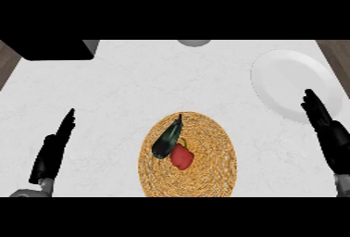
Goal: Pick the bell pepper from the placemat and place it in the plate
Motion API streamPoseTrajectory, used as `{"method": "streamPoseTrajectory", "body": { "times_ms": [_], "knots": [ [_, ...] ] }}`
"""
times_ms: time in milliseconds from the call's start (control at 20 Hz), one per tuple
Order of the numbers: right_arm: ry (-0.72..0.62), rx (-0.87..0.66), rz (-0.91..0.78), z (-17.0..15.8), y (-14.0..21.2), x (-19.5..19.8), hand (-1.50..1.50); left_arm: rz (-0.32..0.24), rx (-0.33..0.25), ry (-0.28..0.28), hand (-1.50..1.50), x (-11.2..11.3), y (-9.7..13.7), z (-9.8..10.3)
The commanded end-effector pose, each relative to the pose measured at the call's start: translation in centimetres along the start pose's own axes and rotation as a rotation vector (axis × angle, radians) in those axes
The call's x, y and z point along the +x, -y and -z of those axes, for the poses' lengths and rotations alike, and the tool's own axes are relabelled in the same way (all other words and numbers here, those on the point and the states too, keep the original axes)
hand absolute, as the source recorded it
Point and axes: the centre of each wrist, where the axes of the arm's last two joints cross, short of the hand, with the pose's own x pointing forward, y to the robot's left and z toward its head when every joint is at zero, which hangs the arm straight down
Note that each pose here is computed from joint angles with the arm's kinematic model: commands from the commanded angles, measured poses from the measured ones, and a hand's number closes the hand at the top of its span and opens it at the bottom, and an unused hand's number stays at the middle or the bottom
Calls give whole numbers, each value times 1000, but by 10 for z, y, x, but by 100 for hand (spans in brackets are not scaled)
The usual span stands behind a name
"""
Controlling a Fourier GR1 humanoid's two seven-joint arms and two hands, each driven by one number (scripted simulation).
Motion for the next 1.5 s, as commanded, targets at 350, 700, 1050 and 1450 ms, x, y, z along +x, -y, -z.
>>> {"method": "streamPoseTrajectory", "body": {
  "times_ms": [350,700,1050,1450],
  "knots": [
    [184,73,-718,19,-8,34,150,-138,-44,96,0,51,9,23],
    [251,-133,-246,-57,-151,12,-150,-223,-70,91,0,51,-1,29],
    [133,-1,-517,-73,-167,31,-150,-232,-85,77,0,63,2,22],
    [31,92,-625,-65,-196,66,-150,-235,-92,99,0,50,-12,36]
  ]
}}
